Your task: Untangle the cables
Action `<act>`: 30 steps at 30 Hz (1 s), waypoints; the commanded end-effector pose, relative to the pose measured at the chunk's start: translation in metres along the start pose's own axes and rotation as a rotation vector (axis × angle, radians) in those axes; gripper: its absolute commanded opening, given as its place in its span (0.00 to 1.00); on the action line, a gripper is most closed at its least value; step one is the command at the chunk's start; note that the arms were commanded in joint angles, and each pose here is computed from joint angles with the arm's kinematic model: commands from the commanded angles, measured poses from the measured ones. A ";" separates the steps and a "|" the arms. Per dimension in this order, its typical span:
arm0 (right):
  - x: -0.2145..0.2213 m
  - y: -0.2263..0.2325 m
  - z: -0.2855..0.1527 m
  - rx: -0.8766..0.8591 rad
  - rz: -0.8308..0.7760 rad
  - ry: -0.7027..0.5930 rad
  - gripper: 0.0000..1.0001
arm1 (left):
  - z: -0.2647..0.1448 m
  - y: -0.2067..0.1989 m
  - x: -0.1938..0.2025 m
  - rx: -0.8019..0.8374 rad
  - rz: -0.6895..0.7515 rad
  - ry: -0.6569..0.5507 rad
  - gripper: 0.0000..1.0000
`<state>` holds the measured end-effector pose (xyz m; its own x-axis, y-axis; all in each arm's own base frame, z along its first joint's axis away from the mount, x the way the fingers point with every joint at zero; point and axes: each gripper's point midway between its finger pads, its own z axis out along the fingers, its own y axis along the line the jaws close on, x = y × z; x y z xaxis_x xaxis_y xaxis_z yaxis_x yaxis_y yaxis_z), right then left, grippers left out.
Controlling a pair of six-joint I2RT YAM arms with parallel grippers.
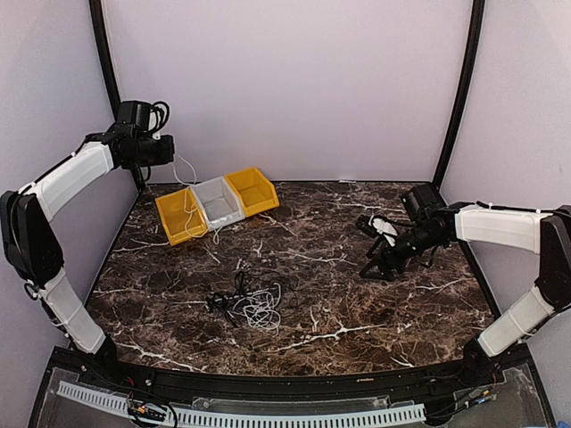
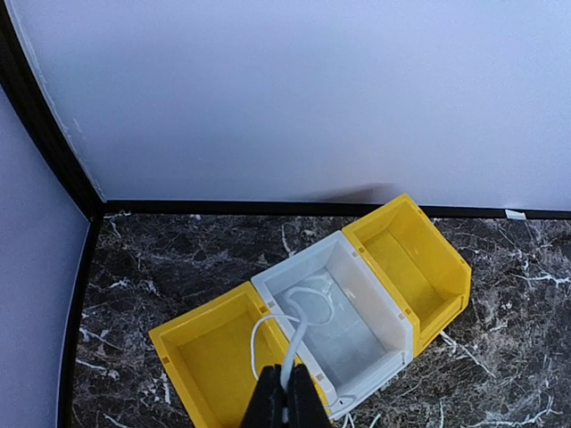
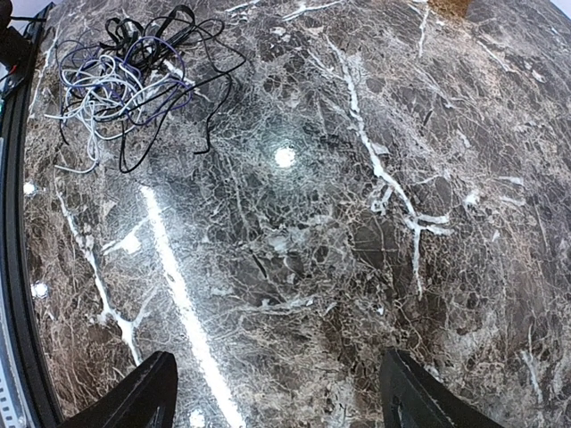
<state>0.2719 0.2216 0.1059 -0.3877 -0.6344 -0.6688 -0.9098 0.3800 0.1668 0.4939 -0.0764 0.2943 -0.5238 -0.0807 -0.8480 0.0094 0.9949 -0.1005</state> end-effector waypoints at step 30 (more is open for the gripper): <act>-0.002 -0.006 0.001 0.021 -0.031 0.007 0.79 | -0.141 -0.016 -0.187 0.079 -0.009 -0.457 0.00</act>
<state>0.2731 0.2192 0.1027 -0.3800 -0.6485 -0.6596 -0.9120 0.3816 0.1503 0.4801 -0.0730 0.5089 -0.1340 -0.1229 -0.9833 0.0887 0.9868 -0.1354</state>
